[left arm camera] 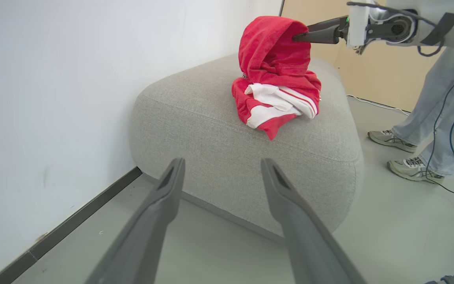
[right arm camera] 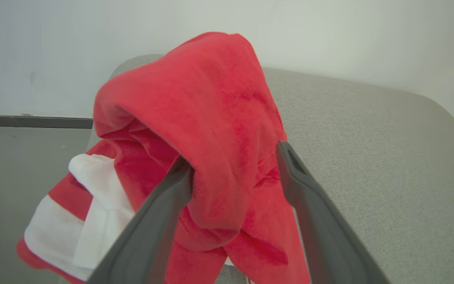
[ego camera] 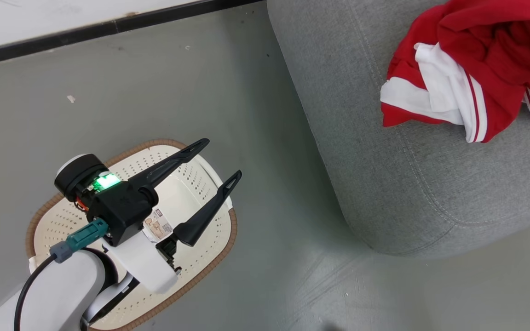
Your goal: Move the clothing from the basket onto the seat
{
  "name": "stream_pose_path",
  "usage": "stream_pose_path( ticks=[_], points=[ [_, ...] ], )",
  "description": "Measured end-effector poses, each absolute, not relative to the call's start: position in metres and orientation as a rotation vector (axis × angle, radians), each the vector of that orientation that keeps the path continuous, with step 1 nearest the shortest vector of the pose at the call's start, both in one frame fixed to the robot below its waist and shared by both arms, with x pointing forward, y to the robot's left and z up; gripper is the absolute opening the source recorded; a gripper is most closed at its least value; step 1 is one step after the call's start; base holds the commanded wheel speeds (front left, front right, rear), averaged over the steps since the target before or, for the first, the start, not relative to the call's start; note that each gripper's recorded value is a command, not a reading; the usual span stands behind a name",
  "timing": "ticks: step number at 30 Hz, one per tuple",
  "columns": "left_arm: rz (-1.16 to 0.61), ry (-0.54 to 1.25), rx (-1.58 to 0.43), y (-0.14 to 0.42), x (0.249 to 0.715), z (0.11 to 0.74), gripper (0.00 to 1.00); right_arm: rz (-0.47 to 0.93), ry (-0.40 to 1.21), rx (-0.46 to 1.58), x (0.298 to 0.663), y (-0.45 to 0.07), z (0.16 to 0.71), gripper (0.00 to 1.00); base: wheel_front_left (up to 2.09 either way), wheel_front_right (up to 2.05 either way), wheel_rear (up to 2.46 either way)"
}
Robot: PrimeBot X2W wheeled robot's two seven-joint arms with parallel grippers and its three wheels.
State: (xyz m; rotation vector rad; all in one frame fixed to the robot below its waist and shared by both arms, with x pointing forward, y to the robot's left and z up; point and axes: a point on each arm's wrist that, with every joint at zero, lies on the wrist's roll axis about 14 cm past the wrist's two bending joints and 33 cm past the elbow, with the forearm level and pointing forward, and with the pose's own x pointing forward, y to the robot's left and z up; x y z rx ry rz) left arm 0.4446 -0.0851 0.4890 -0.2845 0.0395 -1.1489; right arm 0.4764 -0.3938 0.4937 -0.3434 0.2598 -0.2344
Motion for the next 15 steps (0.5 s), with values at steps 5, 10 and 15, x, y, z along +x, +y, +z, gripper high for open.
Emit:
stream_pose_path(
  ticks=[5, 10, 15],
  points=[
    [-1.149, 0.019, -0.279, -0.087, 0.443, 0.497, 1.0, -0.249, 0.251, -0.299, 0.472, -0.395, 0.502, 1.0, 0.0, 0.0, 0.0],
    [-1.143, -0.008, -0.276, -0.087, 0.442, 0.507, 1.0, -0.252, 0.218, -0.266, 0.469, -0.395, 0.516, 1.0, 0.0, 0.0, 0.0],
    [-1.134, -0.028, -0.27, -0.087, 0.442, 0.516, 1.0, -0.245, 0.165, -0.287, 0.467, -0.396, 0.54, 1.0, 0.0, 0.0, 0.0]
  ],
)
